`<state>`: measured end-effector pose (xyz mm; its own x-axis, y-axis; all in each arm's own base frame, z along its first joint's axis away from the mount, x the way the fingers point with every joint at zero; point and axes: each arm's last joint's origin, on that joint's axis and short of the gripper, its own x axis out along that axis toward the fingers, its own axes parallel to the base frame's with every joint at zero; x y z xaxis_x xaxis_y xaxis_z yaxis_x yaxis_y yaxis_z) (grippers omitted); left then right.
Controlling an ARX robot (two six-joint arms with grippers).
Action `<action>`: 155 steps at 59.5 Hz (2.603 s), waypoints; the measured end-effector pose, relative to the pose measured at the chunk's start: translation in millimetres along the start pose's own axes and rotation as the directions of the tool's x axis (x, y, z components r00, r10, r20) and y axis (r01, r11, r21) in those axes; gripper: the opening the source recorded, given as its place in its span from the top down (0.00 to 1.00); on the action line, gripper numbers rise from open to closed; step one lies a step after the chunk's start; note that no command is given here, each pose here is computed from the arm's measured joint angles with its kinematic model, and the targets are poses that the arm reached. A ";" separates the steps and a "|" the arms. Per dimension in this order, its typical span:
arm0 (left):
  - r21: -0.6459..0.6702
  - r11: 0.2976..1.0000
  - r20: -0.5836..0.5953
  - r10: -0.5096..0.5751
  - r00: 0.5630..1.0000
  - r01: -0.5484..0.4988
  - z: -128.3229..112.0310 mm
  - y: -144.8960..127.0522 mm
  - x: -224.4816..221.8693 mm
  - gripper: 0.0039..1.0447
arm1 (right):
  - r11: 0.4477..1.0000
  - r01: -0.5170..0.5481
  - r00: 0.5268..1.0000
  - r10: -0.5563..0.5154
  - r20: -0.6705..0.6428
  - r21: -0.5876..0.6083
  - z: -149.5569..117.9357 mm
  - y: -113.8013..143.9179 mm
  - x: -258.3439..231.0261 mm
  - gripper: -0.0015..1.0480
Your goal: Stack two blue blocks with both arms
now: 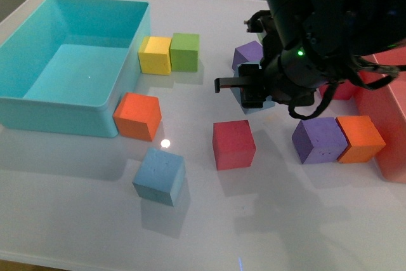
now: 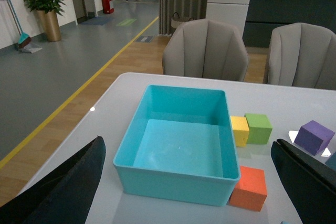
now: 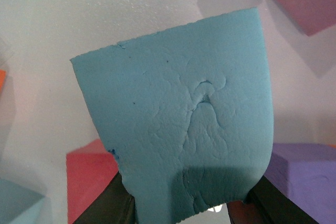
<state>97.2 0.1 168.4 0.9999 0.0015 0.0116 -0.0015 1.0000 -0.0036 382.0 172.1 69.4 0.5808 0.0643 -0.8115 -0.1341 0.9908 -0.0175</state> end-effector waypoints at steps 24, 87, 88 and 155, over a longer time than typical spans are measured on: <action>0.000 1.000 0.000 0.000 1.000 0.000 0.0 0.0 0.0 0.08 | 0.999 0.033 0.998 -0.033 -0.058 -0.001 8.2 11.6 54.3 0.70; 0.000 1.000 0.000 0.000 1.000 0.000 0.0 0.0 0.0 0.08 | 0.996 -0.029 0.994 0.020 0.111 0.082 22.3 -10.5 9.7 0.09; 0.000 1.000 0.000 0.000 1.000 0.000 0.0 0.0 0.0 0.08 | 0.996 -0.033 0.992 0.022 0.126 0.086 23.5 -11.8 4.5 0.09; 0.000 1.000 0.000 0.000 1.000 0.000 0.0 0.0 0.0 0.08 | 0.991 0.059 0.586 -0.129 0.800 0.117 -134.6 -130.4 -218.3 0.98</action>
<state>97.1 0.1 168.4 0.9999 0.0015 0.0116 -0.0015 1.0000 -0.0036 164.6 12.8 170.2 1.0000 0.0050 -0.0063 -0.0049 1.0000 0.0031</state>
